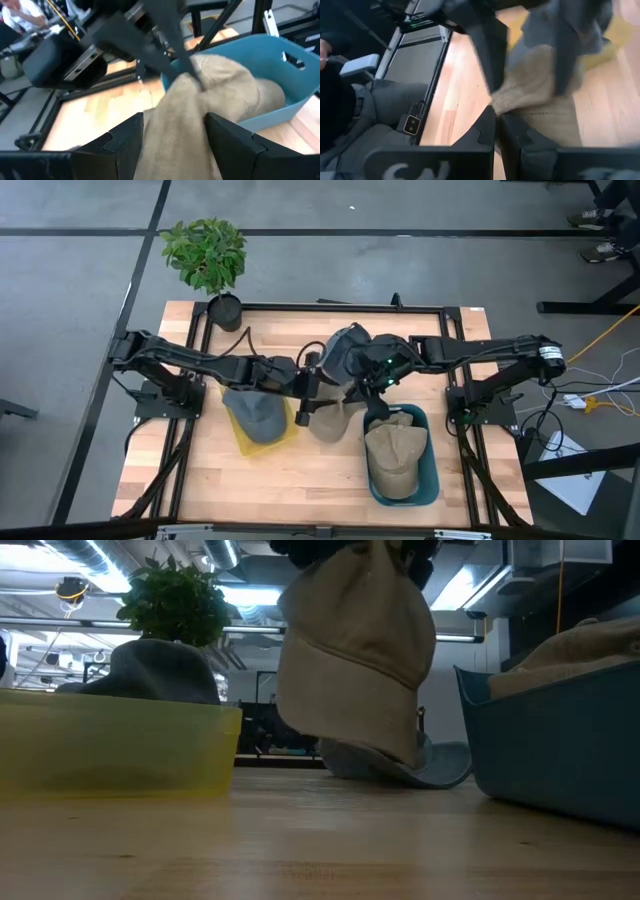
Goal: Pick & Place hat
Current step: Put the brown cap into the yellow bin
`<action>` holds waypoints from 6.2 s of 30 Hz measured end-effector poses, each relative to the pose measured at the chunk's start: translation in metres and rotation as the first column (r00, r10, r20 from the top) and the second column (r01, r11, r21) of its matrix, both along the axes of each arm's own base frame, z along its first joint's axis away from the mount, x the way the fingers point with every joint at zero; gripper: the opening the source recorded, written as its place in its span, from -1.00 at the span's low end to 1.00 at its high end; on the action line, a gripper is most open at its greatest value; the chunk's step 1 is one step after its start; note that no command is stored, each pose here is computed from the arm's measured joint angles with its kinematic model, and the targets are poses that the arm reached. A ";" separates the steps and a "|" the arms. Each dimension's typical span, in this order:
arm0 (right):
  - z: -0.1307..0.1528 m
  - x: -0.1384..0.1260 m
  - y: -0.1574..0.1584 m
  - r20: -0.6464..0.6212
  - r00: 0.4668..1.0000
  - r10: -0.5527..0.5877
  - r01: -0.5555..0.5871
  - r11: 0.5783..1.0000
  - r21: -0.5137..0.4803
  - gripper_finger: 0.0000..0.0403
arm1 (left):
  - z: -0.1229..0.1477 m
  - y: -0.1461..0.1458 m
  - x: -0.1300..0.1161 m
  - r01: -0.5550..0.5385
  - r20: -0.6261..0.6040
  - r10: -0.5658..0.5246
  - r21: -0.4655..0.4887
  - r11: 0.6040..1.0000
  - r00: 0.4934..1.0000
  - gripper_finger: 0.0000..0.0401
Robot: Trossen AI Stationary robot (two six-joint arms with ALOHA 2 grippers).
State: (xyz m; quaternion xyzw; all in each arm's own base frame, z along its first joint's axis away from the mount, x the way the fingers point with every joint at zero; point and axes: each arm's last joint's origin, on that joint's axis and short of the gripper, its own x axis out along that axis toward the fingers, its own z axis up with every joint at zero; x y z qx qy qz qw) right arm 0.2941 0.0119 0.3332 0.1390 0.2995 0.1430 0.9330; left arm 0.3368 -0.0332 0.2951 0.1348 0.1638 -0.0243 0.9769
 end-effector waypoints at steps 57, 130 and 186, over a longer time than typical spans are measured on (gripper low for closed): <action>-0.003 0.017 0.004 0.145 0.975 -0.166 0.204 0.927 -0.313 0.07 | 0.034 0.032 -0.057 0.080 -0.127 -0.127 -0.321 0.944 0.984 -0.97; 0.004 -0.003 -0.005 0.089 0.922 -0.378 0.387 0.874 -0.294 -0.11 | 0.037 0.052 -0.057 -0.208 -0.089 0.193 -0.217 0.954 0.977 -0.97; -0.010 0.040 -0.043 0.177 0.914 -0.365 0.381 0.923 -0.063 -0.94 | 0.052 0.050 -0.077 -0.205 -0.059 0.201 -0.082 0.975 0.978 -0.57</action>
